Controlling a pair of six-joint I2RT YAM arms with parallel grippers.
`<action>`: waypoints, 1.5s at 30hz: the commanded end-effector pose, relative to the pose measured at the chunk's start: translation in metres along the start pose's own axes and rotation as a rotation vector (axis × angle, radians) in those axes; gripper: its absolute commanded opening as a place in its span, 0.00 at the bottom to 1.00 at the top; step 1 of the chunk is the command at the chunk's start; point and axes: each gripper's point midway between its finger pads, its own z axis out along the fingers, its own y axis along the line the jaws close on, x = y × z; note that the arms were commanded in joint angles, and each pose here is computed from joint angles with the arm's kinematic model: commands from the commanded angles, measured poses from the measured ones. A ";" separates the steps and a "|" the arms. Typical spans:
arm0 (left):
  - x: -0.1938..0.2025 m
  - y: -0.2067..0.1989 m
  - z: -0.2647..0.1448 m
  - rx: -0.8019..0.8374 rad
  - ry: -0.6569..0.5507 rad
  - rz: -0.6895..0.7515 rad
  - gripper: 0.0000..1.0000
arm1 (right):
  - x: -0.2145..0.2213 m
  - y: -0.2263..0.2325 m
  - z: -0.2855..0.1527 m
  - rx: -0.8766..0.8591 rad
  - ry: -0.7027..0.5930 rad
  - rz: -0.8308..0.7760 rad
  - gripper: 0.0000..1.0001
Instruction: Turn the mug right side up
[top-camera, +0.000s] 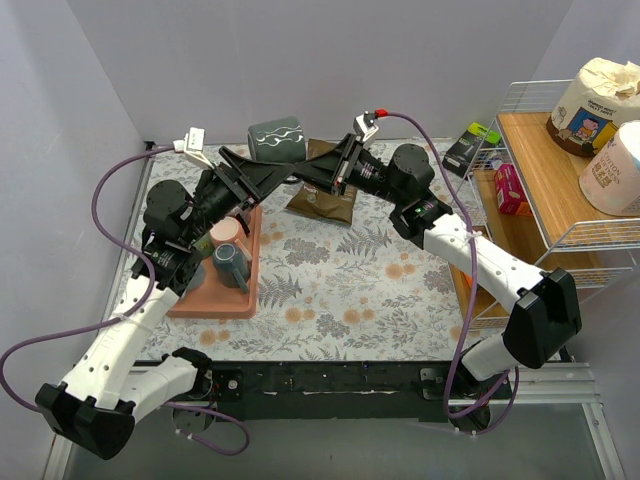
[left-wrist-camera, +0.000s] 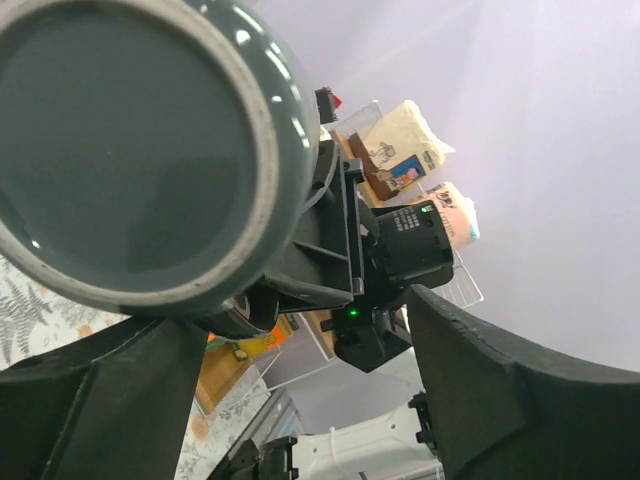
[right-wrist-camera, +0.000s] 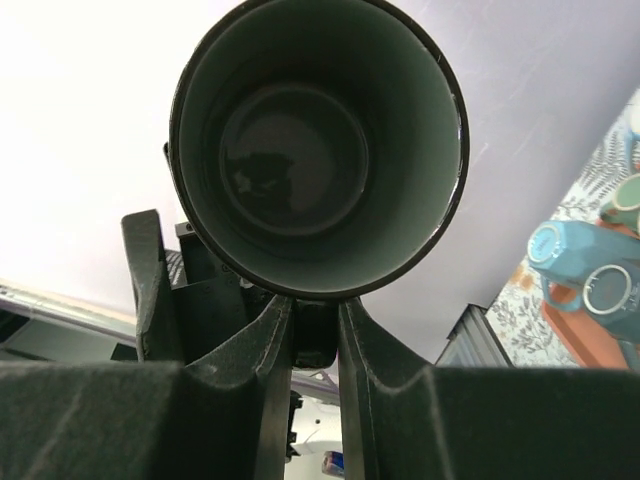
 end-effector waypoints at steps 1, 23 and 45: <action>-0.002 0.019 -0.012 -0.094 -0.040 0.047 0.82 | -0.008 0.038 -0.011 -0.064 -0.062 -0.121 0.01; -0.014 0.085 -0.056 -0.578 -0.062 0.164 0.98 | -0.080 -0.081 -0.134 0.837 -0.277 -0.588 0.01; 0.007 0.134 -0.063 -0.733 -0.002 0.104 0.98 | -0.109 -0.225 -0.257 1.468 -0.475 -0.831 0.01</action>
